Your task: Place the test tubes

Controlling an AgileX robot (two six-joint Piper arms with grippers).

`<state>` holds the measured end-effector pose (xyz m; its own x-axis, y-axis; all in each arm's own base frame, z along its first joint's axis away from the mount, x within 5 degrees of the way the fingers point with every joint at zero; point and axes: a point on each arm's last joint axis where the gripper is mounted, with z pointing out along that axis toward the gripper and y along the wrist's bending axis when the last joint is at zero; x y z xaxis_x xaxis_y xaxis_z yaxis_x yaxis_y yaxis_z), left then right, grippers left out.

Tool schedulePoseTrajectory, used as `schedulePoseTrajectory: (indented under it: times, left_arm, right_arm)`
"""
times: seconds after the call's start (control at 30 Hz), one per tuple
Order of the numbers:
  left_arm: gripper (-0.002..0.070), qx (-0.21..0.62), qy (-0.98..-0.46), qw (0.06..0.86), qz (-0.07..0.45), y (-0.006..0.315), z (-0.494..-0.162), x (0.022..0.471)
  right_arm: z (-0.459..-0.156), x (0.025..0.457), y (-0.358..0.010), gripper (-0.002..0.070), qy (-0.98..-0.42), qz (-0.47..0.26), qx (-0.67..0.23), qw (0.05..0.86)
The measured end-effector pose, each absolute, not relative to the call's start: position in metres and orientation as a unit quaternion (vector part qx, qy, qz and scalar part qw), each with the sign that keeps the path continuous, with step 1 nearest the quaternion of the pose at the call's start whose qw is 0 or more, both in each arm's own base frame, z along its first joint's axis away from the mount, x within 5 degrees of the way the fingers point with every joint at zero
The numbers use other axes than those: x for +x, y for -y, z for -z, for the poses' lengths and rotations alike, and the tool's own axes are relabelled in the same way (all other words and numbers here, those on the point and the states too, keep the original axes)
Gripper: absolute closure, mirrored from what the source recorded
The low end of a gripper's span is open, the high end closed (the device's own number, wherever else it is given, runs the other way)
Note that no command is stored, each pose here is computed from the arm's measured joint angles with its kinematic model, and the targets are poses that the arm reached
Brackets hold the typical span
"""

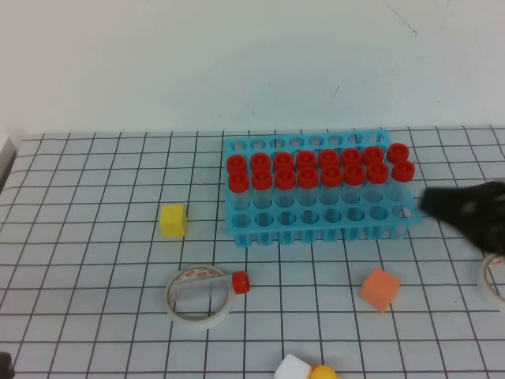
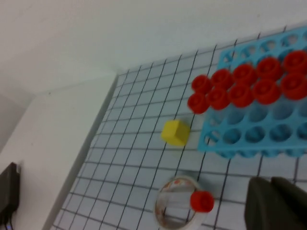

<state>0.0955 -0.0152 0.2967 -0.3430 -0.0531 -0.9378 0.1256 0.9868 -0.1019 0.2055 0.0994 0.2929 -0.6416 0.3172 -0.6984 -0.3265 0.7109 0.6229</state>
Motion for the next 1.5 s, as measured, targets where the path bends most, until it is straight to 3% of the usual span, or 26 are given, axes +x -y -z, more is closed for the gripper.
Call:
schedulePoseTrajectory:
  times: [0.17, 0.33, 0.5, 0.6, 0.63, 0.77, 1.03, 1.5]
  left_arm:
    - [0.0676, 0.030, -0.824, 0.562, 0.066, 0.014, -0.294, 0.095]
    - [0.0676, 0.032, -0.825, 0.560, 0.063, 0.014, -0.294, 0.095]
    - [0.0676, 0.033, -0.826, 0.559, 0.061, 0.014, -0.293, 0.095]
    - [0.0676, 0.033, -0.829, 0.555, 0.061, 0.014, -0.292, 0.097]
    - [0.0676, 0.033, -0.831, 0.552, 0.060, 0.014, -0.292, 0.098]
    - [0.0676, 0.033, -0.835, 0.546, 0.059, 0.014, -0.290, 0.101]
    - [0.0676, 0.033, -0.841, 0.536, 0.058, 0.015, -0.288, 0.105]
    - [0.0676, 0.030, -0.845, 0.530, 0.067, 0.016, -0.287, 0.104]
  right_arm:
    - [-0.252, 0.205, -0.164, 0.0678, -0.863, -0.356, 0.024, 0.357]
    - [-0.225, 0.208, -0.201, 0.0641, -0.888, -0.350, 0.038, 0.296]
    - [-0.211, 0.223, -0.228, 0.0543, -0.893, -0.372, 0.053, 0.246]
    - [-0.206, 0.232, -0.241, 0.0450, -0.891, -0.390, 0.084, 0.216]
    - [-0.201, 0.238, -0.249, 0.0386, -0.889, -0.402, 0.100, 0.193]
    - [-0.190, 0.246, -0.264, 0.0316, -0.888, -0.415, 0.121, 0.156]
    - [-0.171, 0.263, -0.276, 0.0295, -0.892, -0.397, 0.154, 0.151]
    - [-0.153, 0.279, -0.285, 0.0290, -0.904, -0.367, 0.131, 0.177]
